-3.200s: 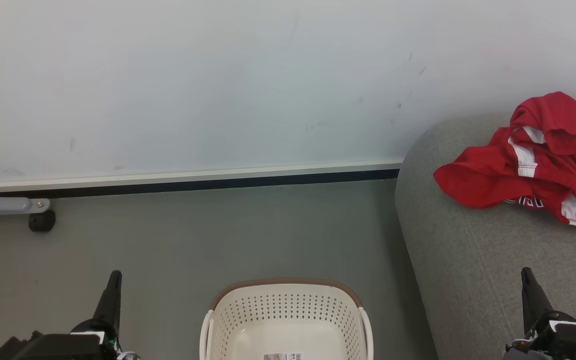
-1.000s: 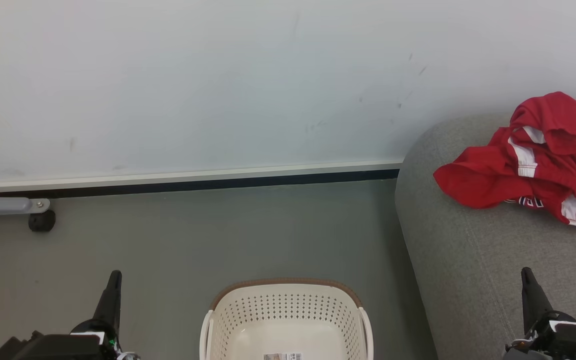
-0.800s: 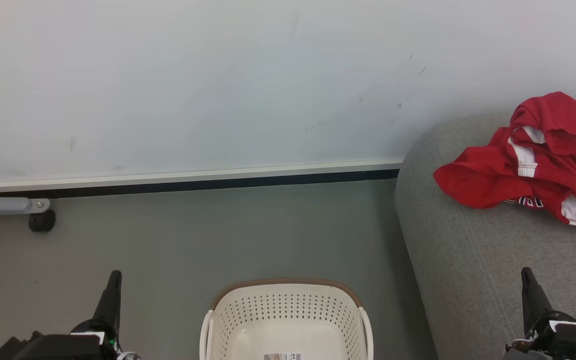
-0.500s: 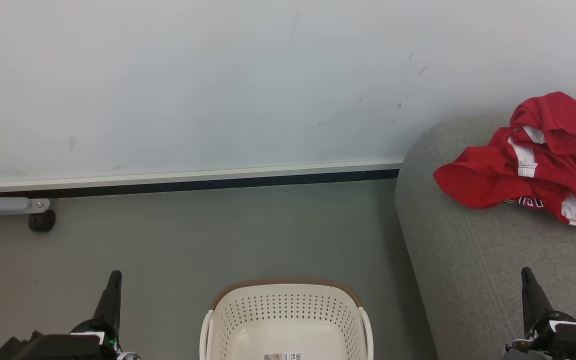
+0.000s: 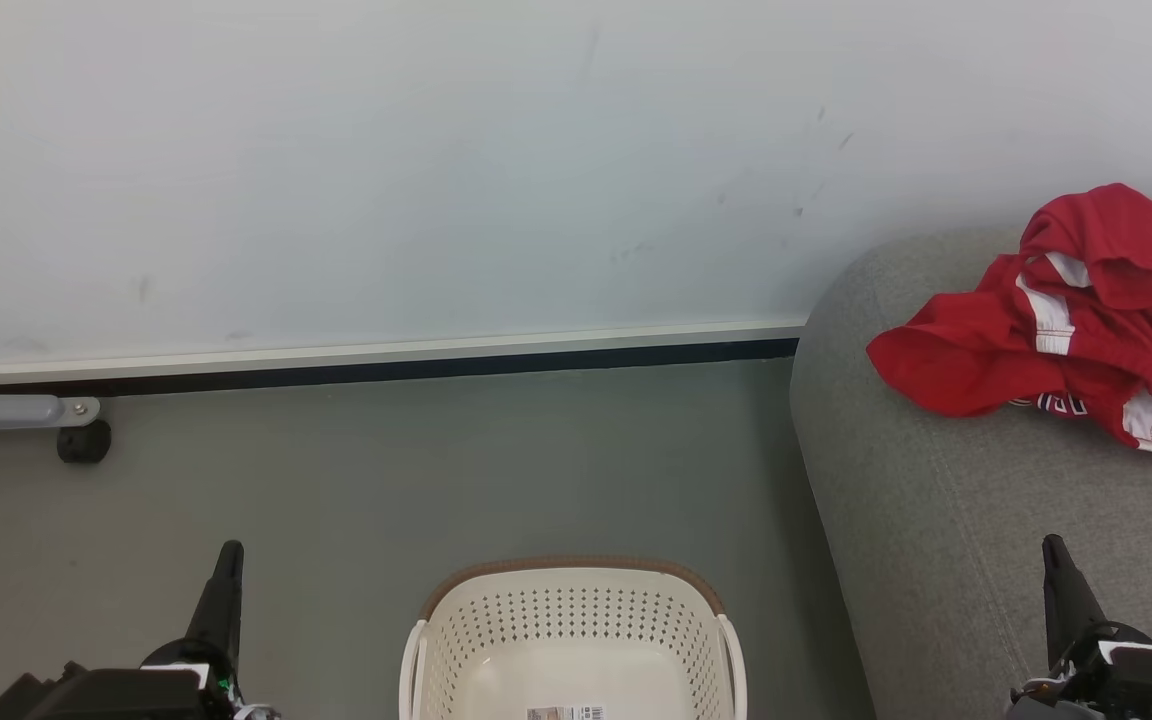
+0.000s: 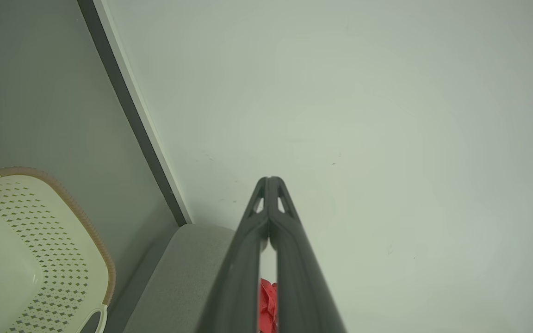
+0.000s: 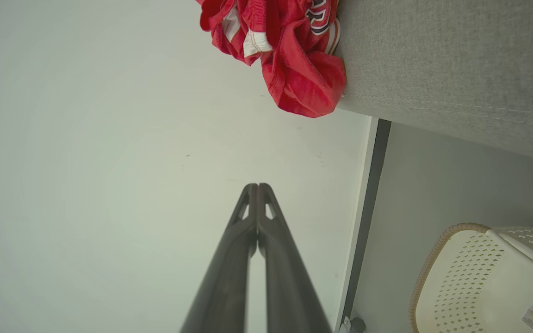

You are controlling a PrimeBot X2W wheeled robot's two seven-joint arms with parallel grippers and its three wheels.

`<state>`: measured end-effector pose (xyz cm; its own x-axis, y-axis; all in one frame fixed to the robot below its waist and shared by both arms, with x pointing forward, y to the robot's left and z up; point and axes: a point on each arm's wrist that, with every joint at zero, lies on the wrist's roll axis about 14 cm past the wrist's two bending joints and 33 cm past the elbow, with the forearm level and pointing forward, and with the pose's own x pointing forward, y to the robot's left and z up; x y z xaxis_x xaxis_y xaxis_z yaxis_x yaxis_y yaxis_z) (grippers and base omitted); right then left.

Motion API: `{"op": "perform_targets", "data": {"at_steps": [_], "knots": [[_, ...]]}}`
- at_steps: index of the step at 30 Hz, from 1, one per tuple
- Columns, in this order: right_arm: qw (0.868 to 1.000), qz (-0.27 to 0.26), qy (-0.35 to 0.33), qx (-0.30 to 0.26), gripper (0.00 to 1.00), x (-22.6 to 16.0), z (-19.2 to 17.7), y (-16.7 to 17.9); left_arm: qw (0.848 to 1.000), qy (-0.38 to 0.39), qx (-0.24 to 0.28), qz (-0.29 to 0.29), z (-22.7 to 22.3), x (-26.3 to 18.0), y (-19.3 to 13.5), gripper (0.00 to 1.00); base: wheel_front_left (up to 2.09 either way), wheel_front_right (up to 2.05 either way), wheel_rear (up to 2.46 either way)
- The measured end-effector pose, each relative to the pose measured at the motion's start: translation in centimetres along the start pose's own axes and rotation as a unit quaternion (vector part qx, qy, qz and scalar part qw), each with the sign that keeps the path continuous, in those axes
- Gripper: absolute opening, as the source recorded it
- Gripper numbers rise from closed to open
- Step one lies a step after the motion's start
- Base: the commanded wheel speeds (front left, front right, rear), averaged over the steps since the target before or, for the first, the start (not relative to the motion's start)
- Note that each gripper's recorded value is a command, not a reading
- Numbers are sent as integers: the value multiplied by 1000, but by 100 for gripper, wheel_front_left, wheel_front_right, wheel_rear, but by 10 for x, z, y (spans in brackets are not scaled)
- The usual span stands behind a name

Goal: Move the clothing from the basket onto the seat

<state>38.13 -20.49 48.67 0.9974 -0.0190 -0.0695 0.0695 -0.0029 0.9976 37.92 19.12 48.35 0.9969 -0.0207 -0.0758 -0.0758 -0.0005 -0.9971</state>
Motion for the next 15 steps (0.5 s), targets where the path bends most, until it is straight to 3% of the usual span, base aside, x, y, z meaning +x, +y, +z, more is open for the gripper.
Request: {"op": "perform_targets", "data": {"at_steps": [15], "knots": [[1000, 0, 0, 0, 0, 0, 0, 0, 1000, 0, 0, 0, 0, 0, 0, 0, 0, 0, 0]]}}
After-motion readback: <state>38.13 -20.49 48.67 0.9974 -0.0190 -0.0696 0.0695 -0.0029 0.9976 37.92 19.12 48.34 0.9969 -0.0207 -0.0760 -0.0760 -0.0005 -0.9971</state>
